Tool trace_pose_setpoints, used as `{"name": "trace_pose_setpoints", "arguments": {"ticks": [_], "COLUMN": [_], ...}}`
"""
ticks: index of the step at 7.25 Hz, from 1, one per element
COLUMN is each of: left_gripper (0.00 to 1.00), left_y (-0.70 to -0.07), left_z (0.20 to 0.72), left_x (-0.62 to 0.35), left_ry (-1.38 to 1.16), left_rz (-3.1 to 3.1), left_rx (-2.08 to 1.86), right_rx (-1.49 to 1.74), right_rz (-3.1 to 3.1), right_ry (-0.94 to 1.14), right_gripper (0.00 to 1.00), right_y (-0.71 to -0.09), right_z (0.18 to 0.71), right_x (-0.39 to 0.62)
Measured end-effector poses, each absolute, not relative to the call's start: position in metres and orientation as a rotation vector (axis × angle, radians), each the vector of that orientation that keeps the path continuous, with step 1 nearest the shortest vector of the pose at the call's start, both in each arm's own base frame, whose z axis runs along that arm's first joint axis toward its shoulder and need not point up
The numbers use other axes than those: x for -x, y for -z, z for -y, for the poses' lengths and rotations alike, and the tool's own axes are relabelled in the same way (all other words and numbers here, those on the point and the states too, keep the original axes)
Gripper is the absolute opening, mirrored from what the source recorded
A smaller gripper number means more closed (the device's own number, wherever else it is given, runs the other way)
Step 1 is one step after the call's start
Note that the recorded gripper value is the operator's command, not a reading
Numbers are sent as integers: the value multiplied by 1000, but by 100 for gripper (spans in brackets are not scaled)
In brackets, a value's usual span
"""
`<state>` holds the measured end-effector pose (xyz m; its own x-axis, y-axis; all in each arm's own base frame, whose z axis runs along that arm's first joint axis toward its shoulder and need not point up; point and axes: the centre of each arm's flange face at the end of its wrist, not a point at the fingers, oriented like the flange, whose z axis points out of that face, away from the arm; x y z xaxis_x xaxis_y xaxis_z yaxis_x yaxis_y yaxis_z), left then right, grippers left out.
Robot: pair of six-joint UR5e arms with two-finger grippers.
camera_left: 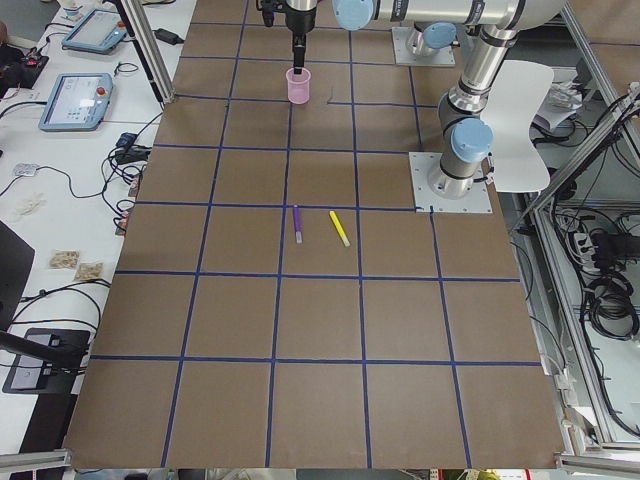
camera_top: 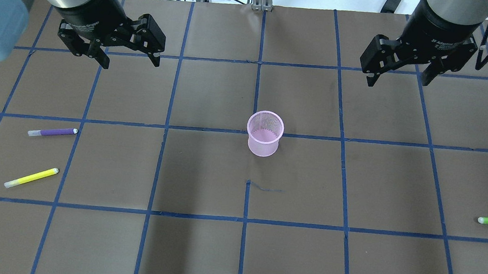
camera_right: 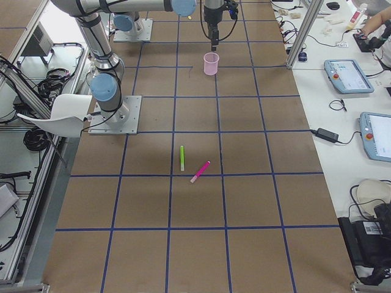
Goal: Insert purple and pink pens into pink cup
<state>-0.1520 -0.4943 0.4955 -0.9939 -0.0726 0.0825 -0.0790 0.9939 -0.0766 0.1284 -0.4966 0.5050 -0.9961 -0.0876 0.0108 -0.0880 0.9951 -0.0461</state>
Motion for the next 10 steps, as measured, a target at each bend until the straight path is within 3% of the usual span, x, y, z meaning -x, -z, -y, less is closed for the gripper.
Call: {"name": "trace_pose_setpoints", "arguments": {"ticks": [5, 10], "left_gripper": [100, 100], "left_y": [-489, -487], "left_z": [493, 493], "left_x": [153, 153], "left_ry": [-110, -106], "left_rz": [3059, 3061], "left_rx": [-96, -69], "right_rx": [-135, -683], "right_rz": [3131, 3121], "right_ry": [-21, 167], "right_gripper": [100, 100], "right_y": [-489, -399], "right_z": [510, 548], "right_x": [-73, 108]}}
